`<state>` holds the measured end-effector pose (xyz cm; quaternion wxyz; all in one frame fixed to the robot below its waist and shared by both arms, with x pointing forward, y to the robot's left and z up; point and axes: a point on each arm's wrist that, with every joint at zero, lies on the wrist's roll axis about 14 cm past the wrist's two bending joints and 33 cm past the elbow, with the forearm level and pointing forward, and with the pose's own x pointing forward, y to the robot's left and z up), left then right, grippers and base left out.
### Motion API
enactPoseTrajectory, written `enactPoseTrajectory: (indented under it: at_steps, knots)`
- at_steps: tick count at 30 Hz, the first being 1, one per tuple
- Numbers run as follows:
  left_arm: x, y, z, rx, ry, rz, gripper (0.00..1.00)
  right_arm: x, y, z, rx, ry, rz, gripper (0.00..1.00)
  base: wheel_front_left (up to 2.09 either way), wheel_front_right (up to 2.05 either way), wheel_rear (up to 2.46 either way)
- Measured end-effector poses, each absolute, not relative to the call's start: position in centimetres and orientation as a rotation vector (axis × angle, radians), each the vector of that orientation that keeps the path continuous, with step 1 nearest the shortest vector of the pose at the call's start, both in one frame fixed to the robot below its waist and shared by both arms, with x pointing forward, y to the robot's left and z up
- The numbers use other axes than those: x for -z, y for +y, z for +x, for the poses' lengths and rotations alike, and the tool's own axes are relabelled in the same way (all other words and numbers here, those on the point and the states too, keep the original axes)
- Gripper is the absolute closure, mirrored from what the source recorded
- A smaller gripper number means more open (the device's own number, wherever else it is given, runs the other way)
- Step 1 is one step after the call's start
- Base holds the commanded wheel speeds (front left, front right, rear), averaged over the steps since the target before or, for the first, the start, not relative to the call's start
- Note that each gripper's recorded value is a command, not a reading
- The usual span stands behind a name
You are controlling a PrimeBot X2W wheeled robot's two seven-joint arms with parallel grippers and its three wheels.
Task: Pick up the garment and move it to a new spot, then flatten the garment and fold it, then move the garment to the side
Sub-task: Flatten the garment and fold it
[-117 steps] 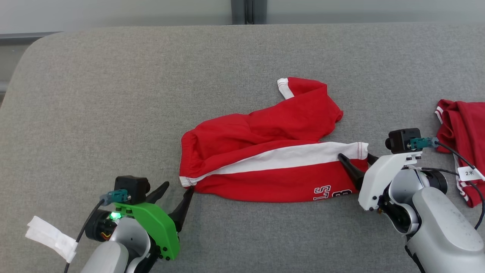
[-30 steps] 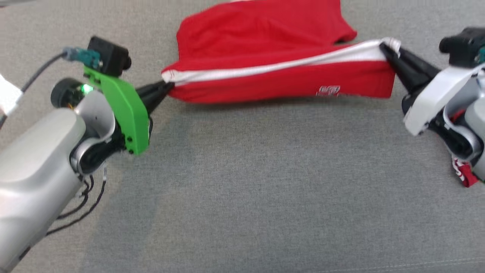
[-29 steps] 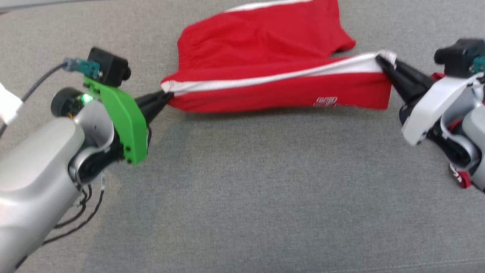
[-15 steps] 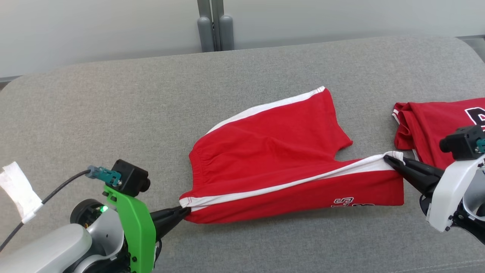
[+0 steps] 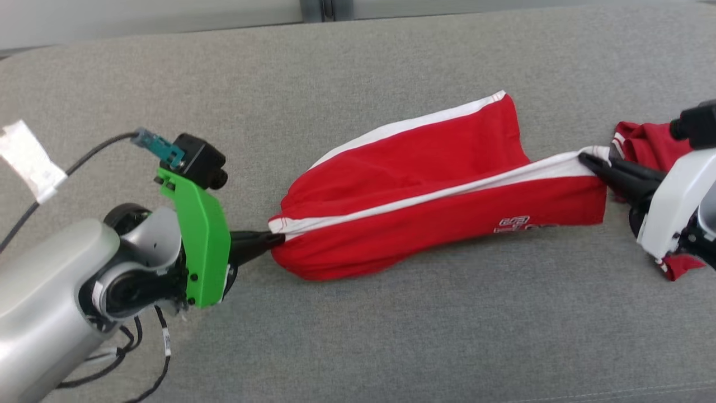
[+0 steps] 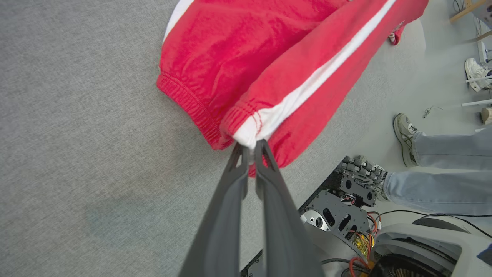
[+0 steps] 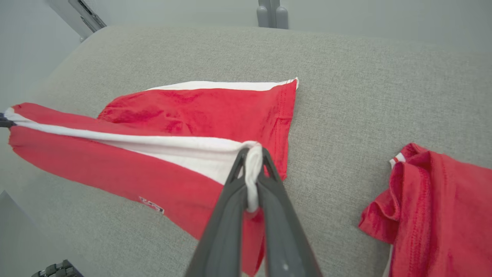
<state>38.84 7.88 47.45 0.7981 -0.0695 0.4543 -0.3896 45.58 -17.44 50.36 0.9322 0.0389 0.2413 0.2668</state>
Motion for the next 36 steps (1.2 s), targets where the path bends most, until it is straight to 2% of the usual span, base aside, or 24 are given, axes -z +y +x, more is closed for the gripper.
enactPoseTrajectory:
  at_steps: [12, 21, 22, 23, 24, 25, 32, 36]
  knots:
    - [-44.5, 8.7, 45.0, 0.782, 1.075, -0.227, 1.00, -46.2, -16.4, 54.1, -0.521, 0.641, 0.105, 1.00, 0.00, 0.00, 0.00]
    - [-41.8, 9.6, 47.5, 0.729, 1.110, -0.270, 1.00, -42.2, -13.9, 57.7, -0.542, 0.685, 0.111, 1.00, 0.00, 0.00, 0.00]
    - [-41.5, 9.7, 47.6, 0.724, 1.113, -0.270, 0.54, -41.7, -13.8, 57.9, -0.540, 0.694, 0.113, 1.00, 0.00, 0.00, 0.00]
    - [-41.3, 9.9, 47.7, 0.717, 1.113, -0.270, 0.06, -41.2, -13.6, 58.1, -0.536, 0.698, 0.116, 0.95, 0.00, 0.00, 0.00]
    - [-41.2, 10.0, 47.8, 0.714, 1.113, -0.270, 0.00, -40.9, -13.6, 58.2, -0.532, 0.702, 0.119, 0.34, 0.00, 0.00, 0.00]
    - [-41.0, 10.2, 47.8, 0.706, 1.116, -0.272, 0.00, -40.6, -13.7, 58.4, -0.525, 0.703, 0.122, 0.00, 0.00, 0.00, 0.00]
    - [-42.3, 10.3, 47.8, 0.697, 1.063, -0.277, 0.00, -41.9, -13.6, 58.5, -0.509, 0.635, 0.139, 0.00, 0.00, 0.00, 0.00]
    - [-44.4, 10.2, 47.9, 0.704, 0.964, -0.250, 0.00, -44.0, -13.6, 57.9, -0.507, 0.548, 0.142, 0.00, 0.00, 0.00, 0.00]
